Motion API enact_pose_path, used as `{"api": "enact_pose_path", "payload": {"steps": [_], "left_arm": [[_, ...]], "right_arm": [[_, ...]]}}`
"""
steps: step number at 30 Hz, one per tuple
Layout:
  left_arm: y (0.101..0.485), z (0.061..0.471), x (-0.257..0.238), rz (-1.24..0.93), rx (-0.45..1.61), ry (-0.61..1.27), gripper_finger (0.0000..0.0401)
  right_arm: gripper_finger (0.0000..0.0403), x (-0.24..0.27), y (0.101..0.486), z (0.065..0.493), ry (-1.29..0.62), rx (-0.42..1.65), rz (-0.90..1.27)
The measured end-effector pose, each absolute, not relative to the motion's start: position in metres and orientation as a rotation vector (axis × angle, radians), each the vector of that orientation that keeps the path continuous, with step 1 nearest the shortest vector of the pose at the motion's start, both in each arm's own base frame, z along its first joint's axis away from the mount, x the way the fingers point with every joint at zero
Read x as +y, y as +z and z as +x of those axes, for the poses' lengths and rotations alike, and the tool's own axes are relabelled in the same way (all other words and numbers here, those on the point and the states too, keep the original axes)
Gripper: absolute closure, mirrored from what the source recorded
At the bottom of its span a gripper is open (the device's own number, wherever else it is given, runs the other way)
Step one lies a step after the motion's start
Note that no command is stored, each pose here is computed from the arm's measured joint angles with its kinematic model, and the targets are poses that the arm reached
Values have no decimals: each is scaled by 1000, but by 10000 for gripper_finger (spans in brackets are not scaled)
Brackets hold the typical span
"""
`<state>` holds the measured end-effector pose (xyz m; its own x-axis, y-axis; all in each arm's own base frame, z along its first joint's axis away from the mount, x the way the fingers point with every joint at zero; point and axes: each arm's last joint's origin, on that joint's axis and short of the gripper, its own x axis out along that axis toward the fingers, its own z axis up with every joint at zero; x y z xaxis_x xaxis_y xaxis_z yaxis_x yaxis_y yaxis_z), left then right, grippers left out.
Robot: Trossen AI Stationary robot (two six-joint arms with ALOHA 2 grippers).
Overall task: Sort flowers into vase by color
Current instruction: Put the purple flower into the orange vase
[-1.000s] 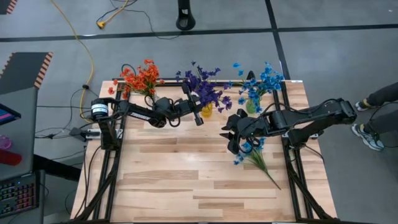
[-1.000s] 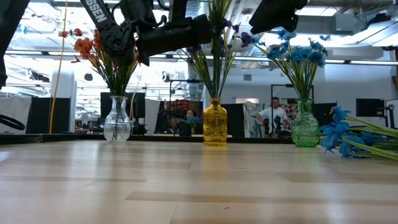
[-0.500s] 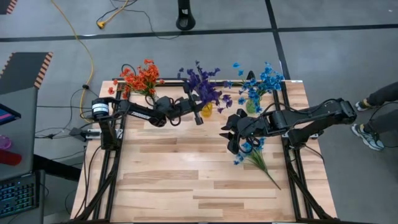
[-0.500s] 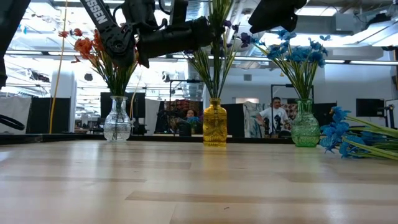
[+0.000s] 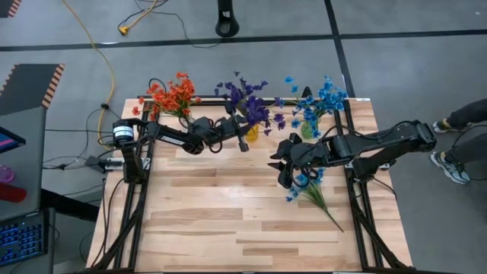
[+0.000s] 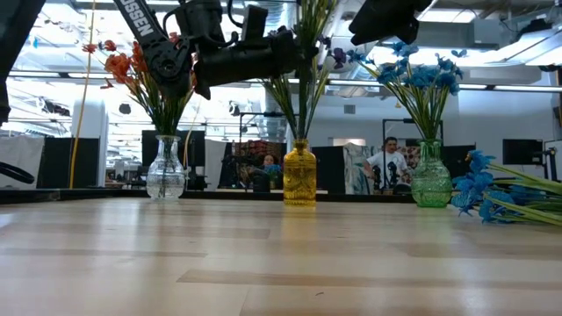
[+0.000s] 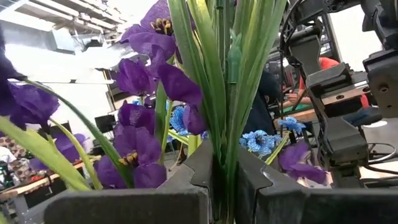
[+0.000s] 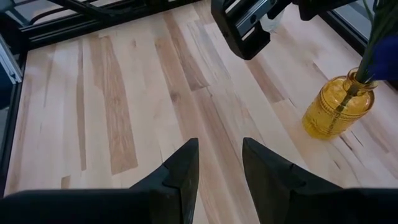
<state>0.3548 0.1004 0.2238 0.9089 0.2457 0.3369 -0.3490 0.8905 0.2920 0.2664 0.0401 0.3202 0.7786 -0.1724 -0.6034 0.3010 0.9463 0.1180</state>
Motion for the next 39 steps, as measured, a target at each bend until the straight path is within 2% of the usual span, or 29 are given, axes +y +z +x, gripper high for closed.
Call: {"api": "enact_pose_path", "payload": {"steps": [15,23,30,34,39], "left_arm": [[225,354,101,222,-321,376,388],[227,353,98,169,-344,511,388],[227,353,99,57,-360,521,388],[226,352,101,-27,-368,601,388],[220,353,102,-32,-315,631,388]], "right_arm": [[253,40,320,266,-259,629,216],[253,40,320,266,-259,629,216],[253,40,320,266,-259,629,216],[253,40,320,266,-259,629,216],[253,40,320,266,-258,629,216]]}}
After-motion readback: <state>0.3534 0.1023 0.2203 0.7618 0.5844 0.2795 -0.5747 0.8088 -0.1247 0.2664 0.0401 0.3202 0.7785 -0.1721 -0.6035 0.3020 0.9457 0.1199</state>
